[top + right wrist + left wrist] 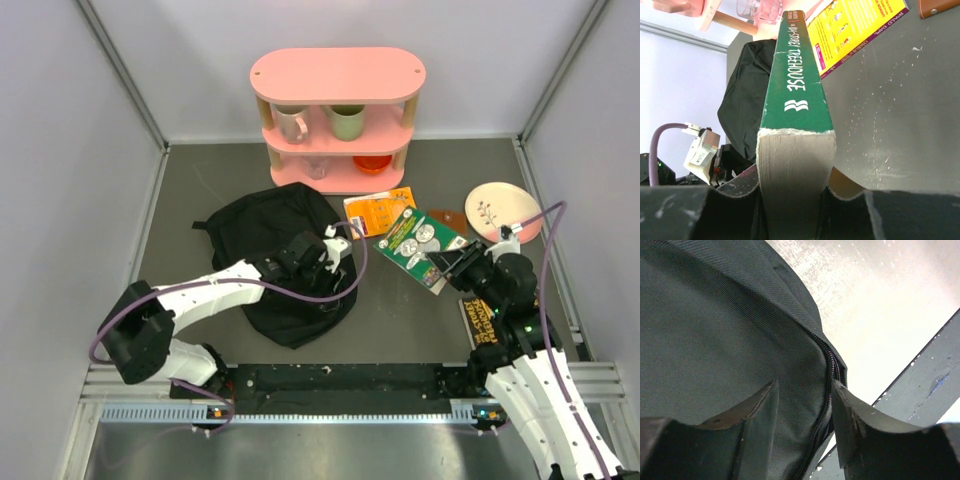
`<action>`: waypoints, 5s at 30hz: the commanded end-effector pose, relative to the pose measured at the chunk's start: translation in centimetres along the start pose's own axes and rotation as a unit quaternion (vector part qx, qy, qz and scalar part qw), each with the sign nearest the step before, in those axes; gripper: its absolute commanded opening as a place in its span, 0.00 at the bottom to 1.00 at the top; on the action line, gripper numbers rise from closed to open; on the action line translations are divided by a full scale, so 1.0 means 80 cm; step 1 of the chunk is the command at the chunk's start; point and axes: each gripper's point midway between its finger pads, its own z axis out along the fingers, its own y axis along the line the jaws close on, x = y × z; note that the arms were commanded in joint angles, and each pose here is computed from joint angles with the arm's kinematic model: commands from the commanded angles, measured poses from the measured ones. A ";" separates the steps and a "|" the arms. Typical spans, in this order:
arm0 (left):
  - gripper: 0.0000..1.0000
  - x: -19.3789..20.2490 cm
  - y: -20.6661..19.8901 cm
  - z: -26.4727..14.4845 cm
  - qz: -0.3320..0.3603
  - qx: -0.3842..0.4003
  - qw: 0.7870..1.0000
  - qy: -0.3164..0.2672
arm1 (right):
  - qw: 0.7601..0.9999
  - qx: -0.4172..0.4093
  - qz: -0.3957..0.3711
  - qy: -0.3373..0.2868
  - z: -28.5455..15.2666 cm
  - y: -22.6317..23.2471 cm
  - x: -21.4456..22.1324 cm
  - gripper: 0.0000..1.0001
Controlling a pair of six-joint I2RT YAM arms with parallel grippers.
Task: Pack the student bag
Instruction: Place the book in the student bag.
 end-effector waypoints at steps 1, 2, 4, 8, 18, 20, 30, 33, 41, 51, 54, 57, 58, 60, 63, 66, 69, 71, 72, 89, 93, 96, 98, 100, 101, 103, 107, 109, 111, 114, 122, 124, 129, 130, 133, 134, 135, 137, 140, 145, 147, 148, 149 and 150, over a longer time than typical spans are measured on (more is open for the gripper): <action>0.48 -0.020 -0.014 0.003 0.007 0.023 0.999 -0.021 | 0.998 -0.057 0.002 -0.033 -0.006 0.037 -0.020 0.00; 0.47 -0.019 -0.016 0.004 0.007 0.027 0.999 -0.018 | 0.998 -0.056 0.003 -0.033 -0.006 0.037 -0.020 0.00; 0.47 -0.017 -0.019 0.004 0.009 0.035 0.999 -0.014 | 0.998 -0.056 0.004 -0.032 -0.006 0.036 -0.020 0.00; 0.47 -0.013 -0.030 0.004 0.018 0.059 0.998 -0.008 | 0.998 -0.055 0.004 -0.030 -0.005 0.035 -0.018 0.00; 0.20 -0.001 -0.029 0.013 0.013 0.060 0.998 0.012 | 0.998 -0.056 0.005 -0.027 -0.005 0.035 -0.017 0.00; 0.20 0.000 -0.031 0.013 0.014 0.065 0.998 0.015 | 0.998 -0.056 0.006 -0.025 -0.005 0.035 -0.016 0.00; 0.00 0.003 -0.035 0.018 0.013 0.077 0.997 0.018 | 0.998 -0.056 0.008 -0.019 -0.004 0.033 -0.012 0.00; 0.00 -0.004 -0.033 0.013 0.011 0.066 0.998 0.004 | 0.998 -0.058 0.008 -0.018 -0.005 0.034 -0.011 0.00; 0.00 -0.050 0.037 -0.036 -0.024 -0.126 0.988 -0.081 | 0.998 -0.063 0.007 -0.010 -0.006 0.036 -0.008 0.00; 0.00 -0.111 0.065 -0.142 -0.033 -0.237 0.951 -0.196 | 0.995 -0.102 0.000 0.021 -0.018 0.057 0.003 0.00; 0.00 -0.127 0.057 -0.165 -0.032 -0.228 0.946 -0.229 | 0.992 -0.119 -0.002 0.033 -0.024 0.065 0.008 0.00; 0.00 -0.137 0.052 -0.182 -0.039 -0.227 0.941 -0.248 | 0.988 -0.147 -0.011 0.052 -0.034 0.080 0.014 0.00; 0.00 -0.143 0.051 -0.190 -0.045 -0.227 0.938 -0.257 | 0.986 -0.158 -0.015 0.054 -0.038 0.088 0.013 0.00; 0.00 -0.150 0.048 -0.203 -0.048 -0.225 0.934 -0.273 | 0.981 -0.180 -0.016 0.072 -0.046 0.099 0.019 0.00; 0.00 -0.166 0.035 -0.222 -0.051 -0.205 0.930 -0.299 | 0.972 -0.211 -0.007 0.098 -0.055 0.115 0.027 0.00; 0.00 -0.186 0.006 -0.237 -0.026 -0.154 0.935 -0.319 | 0.957 -0.258 0.016 0.133 -0.064 0.132 0.038 0.00; 0.00 -0.205 -0.021 -0.251 -0.027 -0.098 0.928 -0.359 | 0.948 -0.269 0.058 0.160 -0.062 0.130 0.049 0.00; 0.00 -0.212 -0.025 -0.255 -0.030 -0.093 0.925 -0.368 | 0.944 -0.270 0.076 0.174 -0.062 0.130 0.053 0.00; 0.00 -0.212 -0.024 -0.253 -0.031 -0.095 0.926 -0.365 | 0.943 -0.270 0.078 0.180 -0.061 0.128 0.056 0.00; 0.00 -0.241 -0.052 -0.261 -0.052 -0.078 0.917 -0.388 | 0.933 -0.228 0.087 0.265 -0.020 0.134 0.113 0.00; 0.00 -0.240 -0.054 -0.259 -0.058 -0.076 0.919 -0.382 | 0.934 -0.198 0.091 0.282 0.003 0.145 0.135 0.00; 0.00 -0.238 -0.054 -0.254 -0.062 -0.075 0.921 -0.376 | 0.939 -0.179 0.100 0.275 0.021 0.149 0.147 0.00; 0.00 -0.237 -0.056 -0.255 -0.064 -0.070 0.922 -0.376 | 0.944 -0.163 0.122 0.260 0.041 0.144 0.152 0.00; 0.00 -0.238 -0.057 -0.257 -0.065 -0.069 0.921 -0.377 | 0.947 -0.177 0.124 0.238 0.058 0.149 0.154 0.00; 0.00 -0.237 -0.055 -0.257 -0.066 -0.073 0.921 -0.376 | 0.950 -0.170 0.118 0.233 0.065 0.149 0.156 0.00; 0.00 -0.237 -0.052 -0.257 -0.066 -0.080 0.921 -0.375 | 0.958 -0.162 0.105 0.212 0.088 0.156 0.159 0.00; 0.00 -0.238 -0.050 -0.263 -0.059 -0.090 0.921 -0.375 | 0.946 -0.218 0.143 0.193 0.112 0.189 0.162 0.00; 0.00 -0.240 -0.050 -0.267 -0.057 -0.091 0.920 -0.378 | 0.939 -0.252 0.162 0.166 0.119 0.210 0.151 0.00; 0.00 -0.242 -0.051 -0.271 -0.058 -0.090 0.919 -0.381 | 0.935 -0.249 0.180 0.176 0.138 0.211 0.166 0.00; 0.00 -0.242 -0.052 -0.272 -0.060 -0.089 0.918 -0.381 | 0.926 -0.259 0.213 0.173 0.156 0.221 0.175 0.00; 0.00 -0.241 -0.047 -0.281 -0.058 -0.104 0.918 -0.379 | 0.949 -0.206 0.212 0.108 0.194 0.218 0.182 0.00; 0.00 -0.241 -0.041 -0.286 -0.058 -0.118 0.915 -0.382 | 0.955 -0.198 0.202 0.094 0.201 0.219 0.196 0.00; 0.00 -0.234 -0.037 -0.286 -0.050 -0.126 0.918 -0.373 | 0.967 -0.196 0.137 0.084 0.195 0.235 0.209 0.00; 0.00 -0.233 -0.035 -0.285 -0.051 -0.130 0.919 -0.369 | 0.969 -0.197 0.122 0.086 0.177 0.243 0.210 0.00; 0.00 -0.229 -0.031 -0.282 -0.053 -0.135 0.921 -0.362 | 0.982 -0.164 0.054 0.076 0.163 0.239 0.208 0.00; 0.00 -0.227 -0.030 -0.280 -0.054 -0.137 0.921 -0.361 | 0.981 -0.171 0.048 0.076 0.154 0.248 0.200 0.00; 0.00 -0.227 -0.030 -0.280 -0.055 -0.136 0.921 -0.361 | 0.981 -0.171 0.039 0.083 0.150 0.248 0.202 0.00; 0.00 -0.228 -0.031 -0.279 -0.058 -0.132 0.921 -0.362 | 0.980 -0.166 0.046 0.096 0.143 0.245 0.203 0.00; 0.00 -0.232 -0.035 -0.280 -0.066 -0.124 0.920 -0.365 | 0.973 -0.186 0.067 0.120 0.136 0.261 0.210 0.00; 0.00 -0.235 -0.046 -0.272 -0.070 -0.104 0.930 -0.346 | 0.967 -0.194 0.090 0.140 0.139 0.285 0.220 0.00; 0.00 -0.236 -0.047 -0.277 -0.066 -0.106 0.930 -0.347 | 0.962 -0.206 0.105 0.143 0.146 0.287 0.228 0.00; 0.00 -0.235 -0.048 -0.282 -0.067 -0.106 0.931 -0.344 | 0.962 -0.206 0.108 0.142 0.149 0.286 0.230 0.00; 0.00 -0.235 -0.050 -0.283 -0.063 -0.102 0.932 -0.342 | 0.963 -0.203 0.111 0.139 0.153 0.283 0.232 0.00; 0.00 -0.235 -0.053 -0.285 -0.059 -0.094 0.933 -0.341 | 0.968 -0.184 0.112 0.130 0.163 0.273 0.232 0.00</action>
